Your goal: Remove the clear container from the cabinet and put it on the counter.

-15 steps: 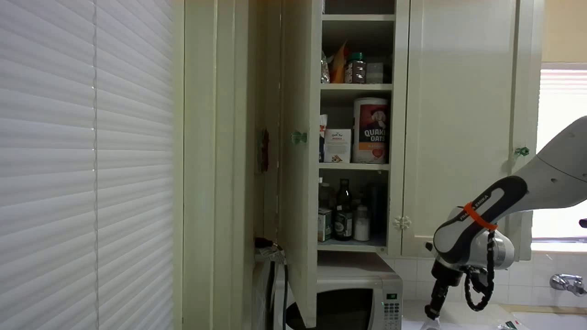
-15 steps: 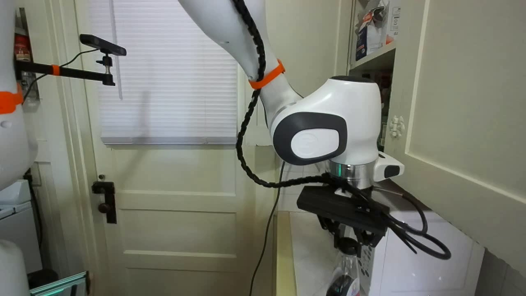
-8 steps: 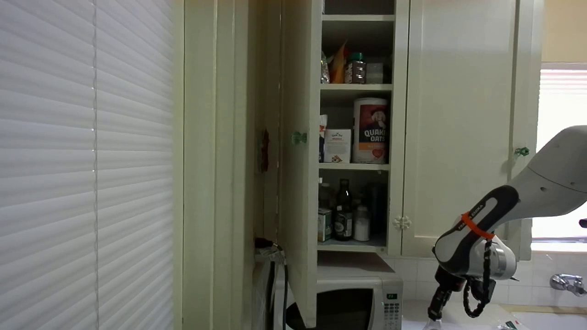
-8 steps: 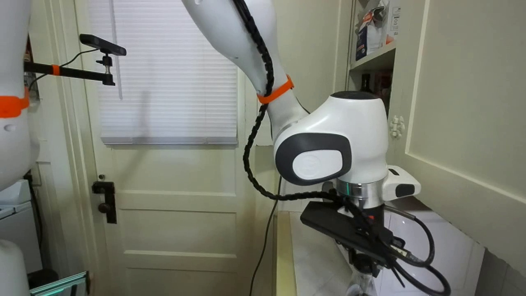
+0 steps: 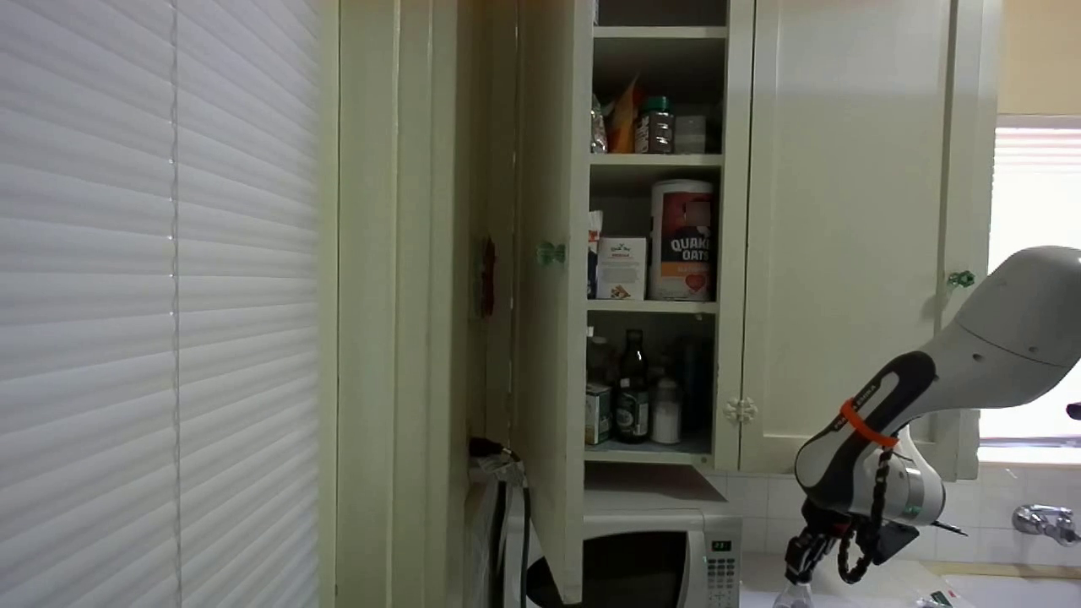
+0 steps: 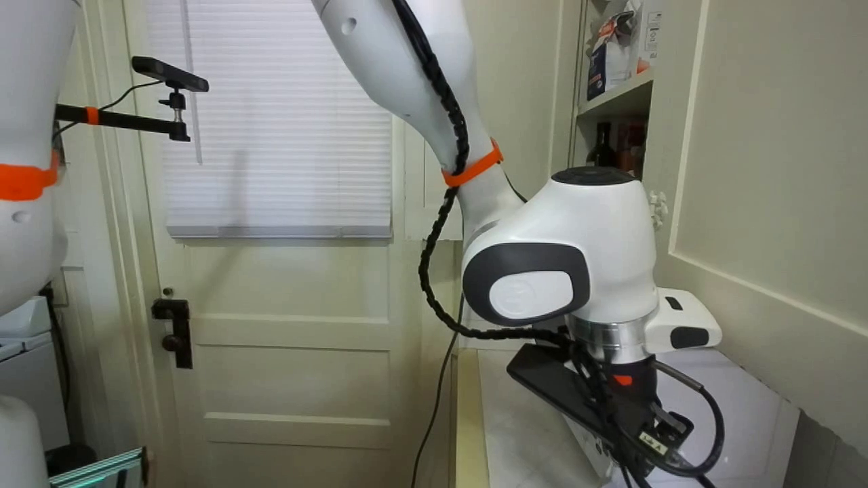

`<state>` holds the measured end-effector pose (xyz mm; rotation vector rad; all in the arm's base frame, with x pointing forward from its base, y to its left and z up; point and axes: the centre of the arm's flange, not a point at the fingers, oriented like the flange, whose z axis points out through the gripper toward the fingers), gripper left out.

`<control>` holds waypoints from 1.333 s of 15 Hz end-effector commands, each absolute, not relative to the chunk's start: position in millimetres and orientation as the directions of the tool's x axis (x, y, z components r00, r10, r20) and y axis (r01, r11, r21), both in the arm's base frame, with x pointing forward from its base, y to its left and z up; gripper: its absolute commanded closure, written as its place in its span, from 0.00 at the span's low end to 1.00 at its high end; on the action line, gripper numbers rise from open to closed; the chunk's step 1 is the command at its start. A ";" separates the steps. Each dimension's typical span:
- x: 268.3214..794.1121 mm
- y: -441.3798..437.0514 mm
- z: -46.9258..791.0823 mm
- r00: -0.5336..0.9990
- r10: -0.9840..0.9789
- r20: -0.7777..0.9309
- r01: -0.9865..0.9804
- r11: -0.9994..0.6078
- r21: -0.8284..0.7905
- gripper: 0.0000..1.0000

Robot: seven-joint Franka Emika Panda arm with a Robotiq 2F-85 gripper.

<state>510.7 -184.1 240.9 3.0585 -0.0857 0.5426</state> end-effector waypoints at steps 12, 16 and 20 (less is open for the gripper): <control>508.1 -157.1 265.0 0.964 -0.151 0.221 -0.126 -0.985 -0.121 0.00; 497.7 -139.0 275.4 0.969 -0.182 0.169 -0.156 -0.975 -0.156 0.00; 476.3 -124.5 312.0 0.967 -0.227 0.112 -0.213 -0.969 -0.121 0.00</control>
